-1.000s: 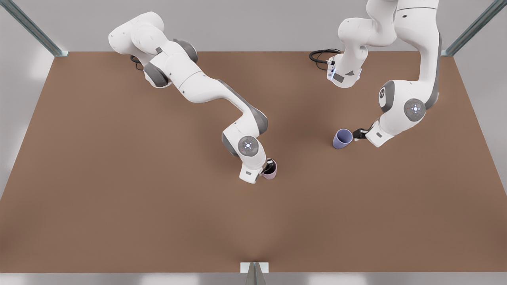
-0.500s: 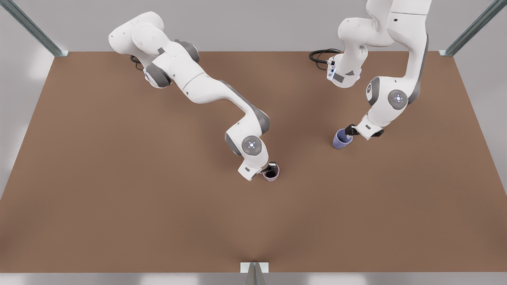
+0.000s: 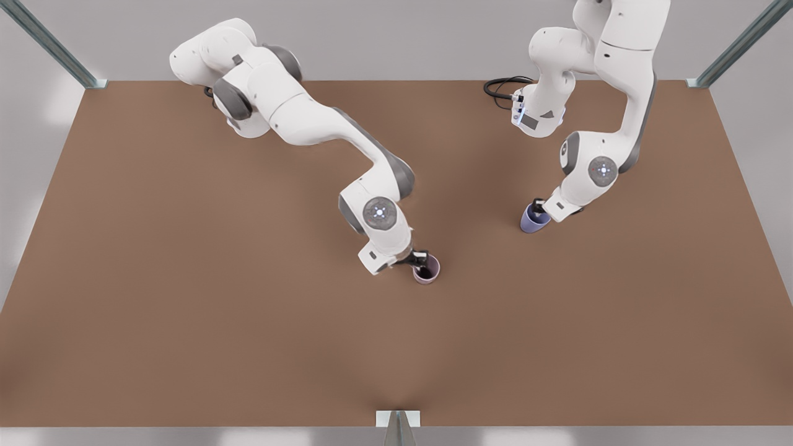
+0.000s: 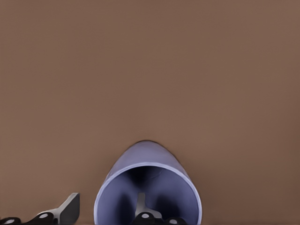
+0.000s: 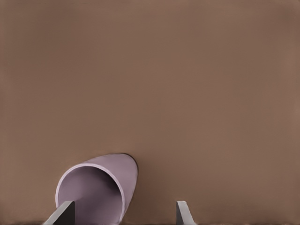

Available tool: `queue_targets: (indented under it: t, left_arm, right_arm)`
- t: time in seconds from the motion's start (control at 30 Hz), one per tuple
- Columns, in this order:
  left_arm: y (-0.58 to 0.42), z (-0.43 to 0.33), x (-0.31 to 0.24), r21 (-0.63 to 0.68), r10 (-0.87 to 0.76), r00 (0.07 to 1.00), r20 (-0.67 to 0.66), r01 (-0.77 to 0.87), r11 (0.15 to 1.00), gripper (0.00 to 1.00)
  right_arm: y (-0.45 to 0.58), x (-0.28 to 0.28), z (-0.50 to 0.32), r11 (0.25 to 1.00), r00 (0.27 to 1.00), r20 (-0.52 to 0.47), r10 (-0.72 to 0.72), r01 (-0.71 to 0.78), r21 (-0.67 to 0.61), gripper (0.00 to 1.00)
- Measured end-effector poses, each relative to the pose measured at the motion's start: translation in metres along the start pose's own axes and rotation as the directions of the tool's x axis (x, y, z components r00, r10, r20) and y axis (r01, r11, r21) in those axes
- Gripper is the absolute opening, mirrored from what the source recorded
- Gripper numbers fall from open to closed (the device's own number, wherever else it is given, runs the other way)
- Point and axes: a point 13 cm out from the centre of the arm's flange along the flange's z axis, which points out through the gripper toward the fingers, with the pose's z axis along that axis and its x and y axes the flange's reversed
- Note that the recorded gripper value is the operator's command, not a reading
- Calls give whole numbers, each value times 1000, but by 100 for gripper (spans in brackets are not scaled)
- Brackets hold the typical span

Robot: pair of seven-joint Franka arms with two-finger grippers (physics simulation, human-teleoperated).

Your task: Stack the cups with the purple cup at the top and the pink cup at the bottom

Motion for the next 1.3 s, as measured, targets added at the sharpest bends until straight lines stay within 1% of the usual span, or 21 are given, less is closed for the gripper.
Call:
queue_targets:
  t: [0.03, 0.1, 0.2, 0.27, 0.33, 0.4, 0.47, 0.5, 0.6, 0.7, 0.73, 0.87, 0.93, 1.0, 1.07, 1.17, 1.3]
  left_arm:
    - [0, 1, 0, 1, -3, 1000, -2, 3, 1000, 55]
    - [2, 3, 0, 2, -9, 1000, -3, 9, 1000, 51]
    - [5, 7, 1, 3, -19, 1000, -11, 19, 1000, 43]
    - [4, 10, 1, 7, -27, 1000, -15, 27, 1000, 38]
    - [1, 10, 1, 11, -28, 999, -15, 28, 1000, 34]
    - [-4, 10, 0, 15, -26, 1000, -14, 27, 1000, 33]
    - [-8, 5, -4, 19, -23, 1000, -5, 23, 1000, 30]
    - [-10, 3, -5, 20, -22, 1000, -1, 22, 1000, 27]
    - [-12, 0, -8, 22, -20, 1000, 5, 20, 1000, 21]
    - [-14, -9, -16, 25, -20, 1000, 19, 20, 999, 21]
    - [-16, -25, -29, 30, -20, 999, 43, 18, 999, 21]
    - [-38, -119, -109, 73, -25, 988, 150, 14, 997, 21]
    - [-76, -154, -145, 89, 9, 985, 175, -24, 996, 21]
    - [-149, -174, -164, 98, 92, 980, 177, -110, 989, 21]
    - [-212, -185, -180, 122, 136, 976, 173, -158, 980, 21]
    - [-277, -190, -200, 169, 143, 976, 163, -170, 971, 21]
    - [-328, -180, -203, 197, 116, 985, 126, -140, 971, 21]
  right_arm:
    - [-15, -15, -37, 999, 999, 18, 30, -30, -12, 100]
    - [-87, -55, -121, 991, 990, 53, 129, -128, -23, 100]
    - [-261, -103, -246, 954, 949, 96, 299, -298, -23, 100]
    - [-381, -116, -313, 921, 915, 118, 385, -388, 6, 100]
    - [-454, -115, -344, 912, 910, 132, 393, -404, 73, 100]
    - [-493, -131, -357, 912, 919, 130, 372, -388, 131, 100]
    - [-499, -131, -350, 927, 944, 90, 317, -328, 181, 100]
    - [-497, -128, -346, 935, 956, 66, 285, -293, 198, 100]
    - [-503, -127, -344, 952, 975, 35, 219, -221, 212, 100]
    - [-512, -128, -347, 962, 985, 21, 169, -170, 213, 100]
    - [-513, -128, -347, 965, 988, 17, 152, -152, 213, 100]
    - [-516, -128, -350, 973, 996, 6, 87, -87, 214, 100]
    - [-521, -128, -352, 975, 998, 4, 67, -66, 214, 100]
    - [-524, -129, -353, 976, 999, 0, 45, -44, 213, 100]
    - [-525, -129, -354, 977, 1000, 0, 24, -24, 210, 100]
    - [-527, -132, -354, 978, 1000, 1, -2, 2, 206, 100]
    - [-523, -135, -352, 981, 999, 3, -38, 37, 191, 100]
